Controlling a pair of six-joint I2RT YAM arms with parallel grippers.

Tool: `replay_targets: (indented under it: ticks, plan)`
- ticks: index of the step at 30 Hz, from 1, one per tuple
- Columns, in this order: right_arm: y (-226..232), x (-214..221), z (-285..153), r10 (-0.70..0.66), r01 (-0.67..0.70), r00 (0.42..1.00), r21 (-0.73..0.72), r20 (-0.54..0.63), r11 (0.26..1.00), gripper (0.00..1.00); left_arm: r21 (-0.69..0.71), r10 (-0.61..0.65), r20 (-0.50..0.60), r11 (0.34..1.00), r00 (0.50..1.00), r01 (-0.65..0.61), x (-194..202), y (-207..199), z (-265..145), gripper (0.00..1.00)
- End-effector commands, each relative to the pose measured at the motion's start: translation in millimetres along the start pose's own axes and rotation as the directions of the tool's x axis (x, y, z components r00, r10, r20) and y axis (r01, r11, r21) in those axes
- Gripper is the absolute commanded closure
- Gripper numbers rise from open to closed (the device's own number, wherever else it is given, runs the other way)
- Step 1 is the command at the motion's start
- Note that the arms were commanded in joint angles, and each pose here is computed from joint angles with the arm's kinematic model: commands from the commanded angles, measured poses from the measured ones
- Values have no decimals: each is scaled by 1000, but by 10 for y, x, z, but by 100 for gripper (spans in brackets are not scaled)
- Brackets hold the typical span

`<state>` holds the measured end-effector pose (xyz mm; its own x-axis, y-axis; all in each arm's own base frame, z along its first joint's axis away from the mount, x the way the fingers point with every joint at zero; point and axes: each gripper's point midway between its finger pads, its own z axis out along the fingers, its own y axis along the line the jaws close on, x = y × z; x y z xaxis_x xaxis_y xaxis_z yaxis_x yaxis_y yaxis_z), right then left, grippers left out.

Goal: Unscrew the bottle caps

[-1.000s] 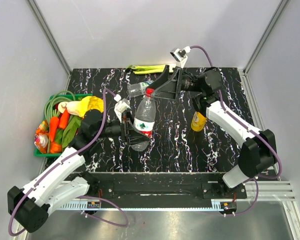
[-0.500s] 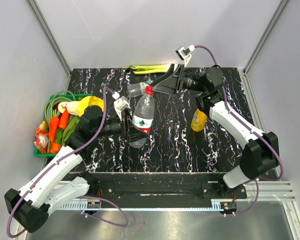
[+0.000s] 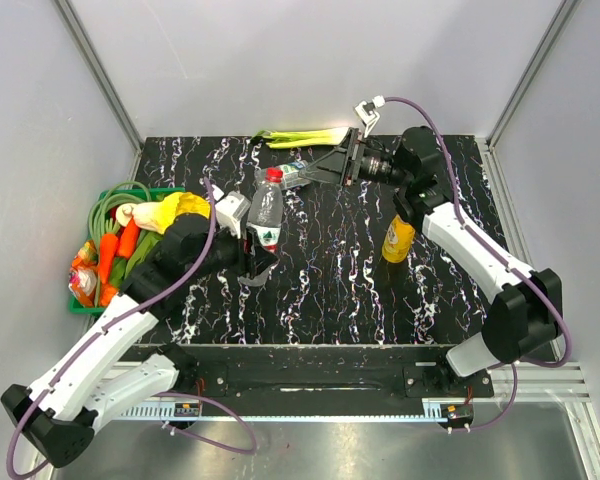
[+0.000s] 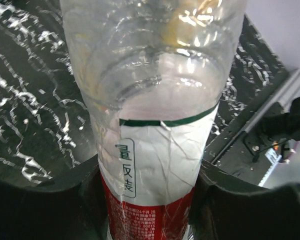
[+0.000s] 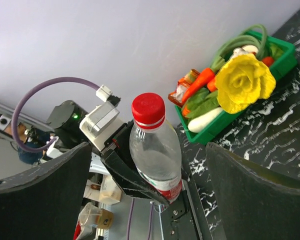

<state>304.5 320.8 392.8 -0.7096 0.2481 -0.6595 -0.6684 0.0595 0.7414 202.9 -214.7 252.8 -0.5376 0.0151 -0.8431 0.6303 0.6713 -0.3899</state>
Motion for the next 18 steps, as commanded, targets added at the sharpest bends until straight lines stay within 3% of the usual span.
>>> replay_targets:
  ticks: [1, 9, 18]
  plan:
    - [54, -176, -30, -46, 43, 998, 81, 46, 996, 0, -193, 36, 41, 981, 999, -28, -205, 224, -67, 86]
    - [-121, -137, 47, 17, -20, 1000, 150, 24, 988, 0, -413, 62, -37, 908, 997, -72, -138, 429, -34, 86]
    - [-304, 12, 221, 72, -68, 997, 209, -12, 976, 0, -463, 123, -135, 869, 983, -172, -64, 336, 115, 86]
